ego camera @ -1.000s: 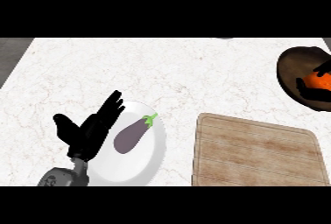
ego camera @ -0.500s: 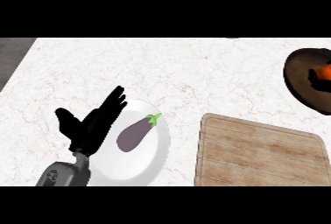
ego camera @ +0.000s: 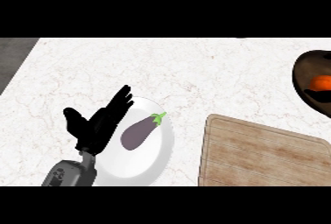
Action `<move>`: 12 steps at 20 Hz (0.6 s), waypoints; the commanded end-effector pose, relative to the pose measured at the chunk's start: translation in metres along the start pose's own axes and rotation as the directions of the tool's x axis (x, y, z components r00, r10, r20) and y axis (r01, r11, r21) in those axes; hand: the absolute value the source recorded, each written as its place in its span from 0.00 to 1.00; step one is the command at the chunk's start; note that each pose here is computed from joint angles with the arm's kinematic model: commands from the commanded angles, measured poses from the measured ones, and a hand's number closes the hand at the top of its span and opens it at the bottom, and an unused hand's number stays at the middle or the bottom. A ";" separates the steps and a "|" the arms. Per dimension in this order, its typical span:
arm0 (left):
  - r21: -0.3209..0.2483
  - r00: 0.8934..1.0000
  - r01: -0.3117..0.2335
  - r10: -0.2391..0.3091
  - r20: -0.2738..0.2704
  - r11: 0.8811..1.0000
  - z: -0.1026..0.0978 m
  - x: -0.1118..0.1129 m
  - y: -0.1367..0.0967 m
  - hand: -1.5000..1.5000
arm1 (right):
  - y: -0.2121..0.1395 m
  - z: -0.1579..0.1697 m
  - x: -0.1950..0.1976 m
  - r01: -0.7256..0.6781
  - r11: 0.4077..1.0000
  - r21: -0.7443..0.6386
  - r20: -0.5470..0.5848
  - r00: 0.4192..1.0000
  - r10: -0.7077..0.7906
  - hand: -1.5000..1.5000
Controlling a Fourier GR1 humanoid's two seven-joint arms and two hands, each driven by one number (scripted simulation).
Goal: Pick the squash from the cutting board and place it in the pan
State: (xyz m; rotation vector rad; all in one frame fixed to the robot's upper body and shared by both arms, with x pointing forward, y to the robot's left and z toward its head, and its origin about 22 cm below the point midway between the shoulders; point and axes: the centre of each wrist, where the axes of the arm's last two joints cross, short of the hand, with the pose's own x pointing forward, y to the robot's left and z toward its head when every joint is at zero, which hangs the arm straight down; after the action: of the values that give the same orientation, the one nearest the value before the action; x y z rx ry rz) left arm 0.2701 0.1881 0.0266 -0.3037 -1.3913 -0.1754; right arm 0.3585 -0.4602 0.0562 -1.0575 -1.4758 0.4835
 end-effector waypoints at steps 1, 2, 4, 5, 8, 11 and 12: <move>0.002 1.000 0.003 -0.003 0.003 1.000 0.005 -0.001 0.002 0.50 | 0.003 -0.004 0.006 0.144 0.990 0.016 0.026 0.989 -0.144 0.00; 0.006 1.000 -0.003 0.003 -0.009 1.000 0.002 -0.009 0.004 0.50 | -0.004 -0.013 0.014 0.203 0.979 -0.004 0.039 0.979 -0.202 0.00; 0.037 1.000 -0.007 0.008 -0.012 0.999 0.000 -0.003 0.007 0.50 | 0.003 -0.004 0.005 0.340 0.940 -0.035 0.070 0.939 -0.337 0.00; 0.021 1.000 0.004 -0.004 0.004 1.000 0.002 -0.004 0.009 0.50 | -0.004 -0.009 0.008 0.387 0.921 -0.052 0.058 0.921 -0.384 0.00; 0.015 1.000 0.001 -0.001 0.010 1.000 0.003 -0.004 0.004 0.50 | -0.007 0.000 -0.005 0.482 0.875 -0.053 0.029 0.876 -0.481 0.00; 0.015 1.000 -0.009 0.009 0.001 1.000 0.005 -0.008 0.012 0.50 | -0.016 0.006 -0.017 0.556 0.830 -0.031 -0.010 0.830 -0.557 0.00; 0.025 1.000 -0.022 0.022 -0.007 0.999 0.007 -0.011 0.004 0.50 | -0.032 0.004 -0.020 0.578 0.816 -0.005 -0.028 0.815 -0.578 0.00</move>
State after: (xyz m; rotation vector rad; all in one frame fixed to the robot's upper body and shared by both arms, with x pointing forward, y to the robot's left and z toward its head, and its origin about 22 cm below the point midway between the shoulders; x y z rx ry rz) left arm 0.2667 0.1941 0.0199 -0.2948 -1.3914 -0.1548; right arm 0.3530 -0.4751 0.0646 -0.6705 -1.6751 0.1017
